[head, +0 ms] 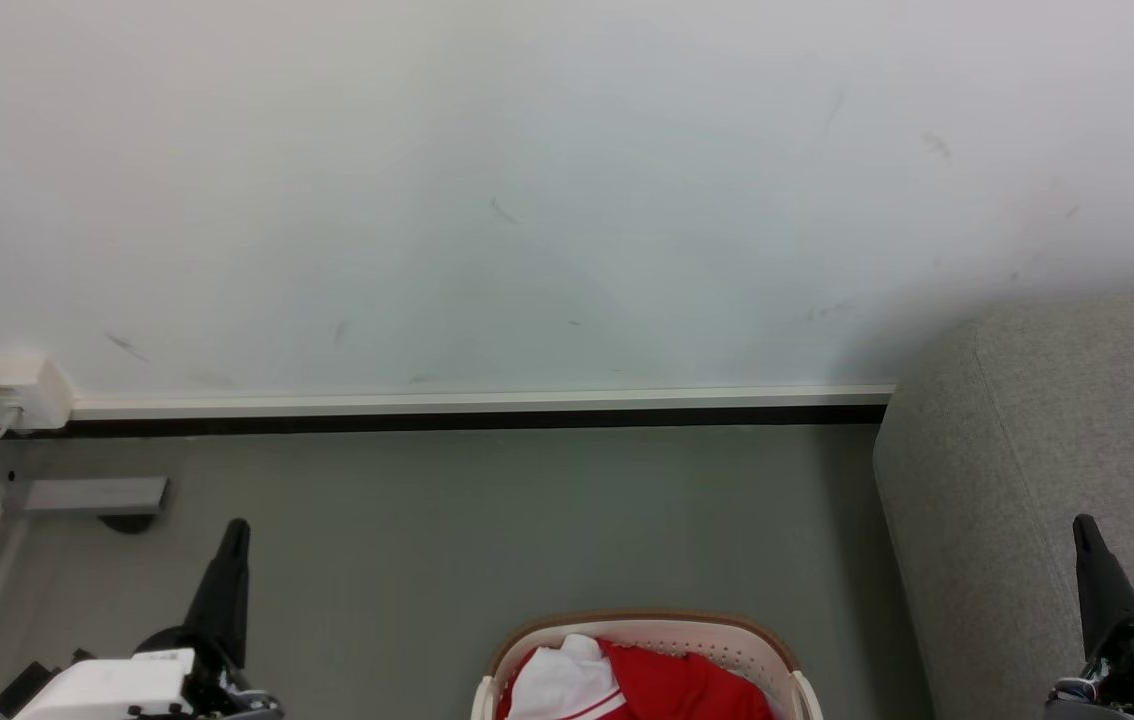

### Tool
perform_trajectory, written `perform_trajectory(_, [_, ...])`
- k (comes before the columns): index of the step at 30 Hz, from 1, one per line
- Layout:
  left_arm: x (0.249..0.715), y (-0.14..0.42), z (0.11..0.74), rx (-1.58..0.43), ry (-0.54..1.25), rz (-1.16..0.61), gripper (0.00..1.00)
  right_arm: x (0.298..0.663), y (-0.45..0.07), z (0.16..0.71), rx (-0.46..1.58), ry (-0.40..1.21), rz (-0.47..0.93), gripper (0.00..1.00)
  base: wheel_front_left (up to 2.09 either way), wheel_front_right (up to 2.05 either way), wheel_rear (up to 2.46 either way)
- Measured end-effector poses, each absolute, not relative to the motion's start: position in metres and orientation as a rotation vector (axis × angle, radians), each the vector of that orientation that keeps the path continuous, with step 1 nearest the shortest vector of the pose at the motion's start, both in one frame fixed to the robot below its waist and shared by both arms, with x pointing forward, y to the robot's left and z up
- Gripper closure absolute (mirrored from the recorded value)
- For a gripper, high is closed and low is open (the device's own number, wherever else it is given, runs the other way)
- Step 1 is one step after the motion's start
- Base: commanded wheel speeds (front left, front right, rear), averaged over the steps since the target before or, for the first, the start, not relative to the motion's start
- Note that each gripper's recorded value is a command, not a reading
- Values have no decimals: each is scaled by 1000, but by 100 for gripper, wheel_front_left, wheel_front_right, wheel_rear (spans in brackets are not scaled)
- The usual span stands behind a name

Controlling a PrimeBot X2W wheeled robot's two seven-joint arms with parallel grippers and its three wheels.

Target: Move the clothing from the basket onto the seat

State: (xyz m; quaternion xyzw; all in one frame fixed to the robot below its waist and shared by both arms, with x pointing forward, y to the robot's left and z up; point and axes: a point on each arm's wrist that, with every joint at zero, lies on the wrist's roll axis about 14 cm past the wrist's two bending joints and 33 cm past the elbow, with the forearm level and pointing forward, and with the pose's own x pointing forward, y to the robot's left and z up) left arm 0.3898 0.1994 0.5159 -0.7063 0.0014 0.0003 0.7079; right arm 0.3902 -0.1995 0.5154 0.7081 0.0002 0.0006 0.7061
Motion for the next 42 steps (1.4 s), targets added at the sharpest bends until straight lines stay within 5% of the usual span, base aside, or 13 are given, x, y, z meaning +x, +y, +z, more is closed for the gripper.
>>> perform_trajectory(42, [390,199,516,-1569,3,1,100,390,-200,515,1574,0,1,100,0,0,0])
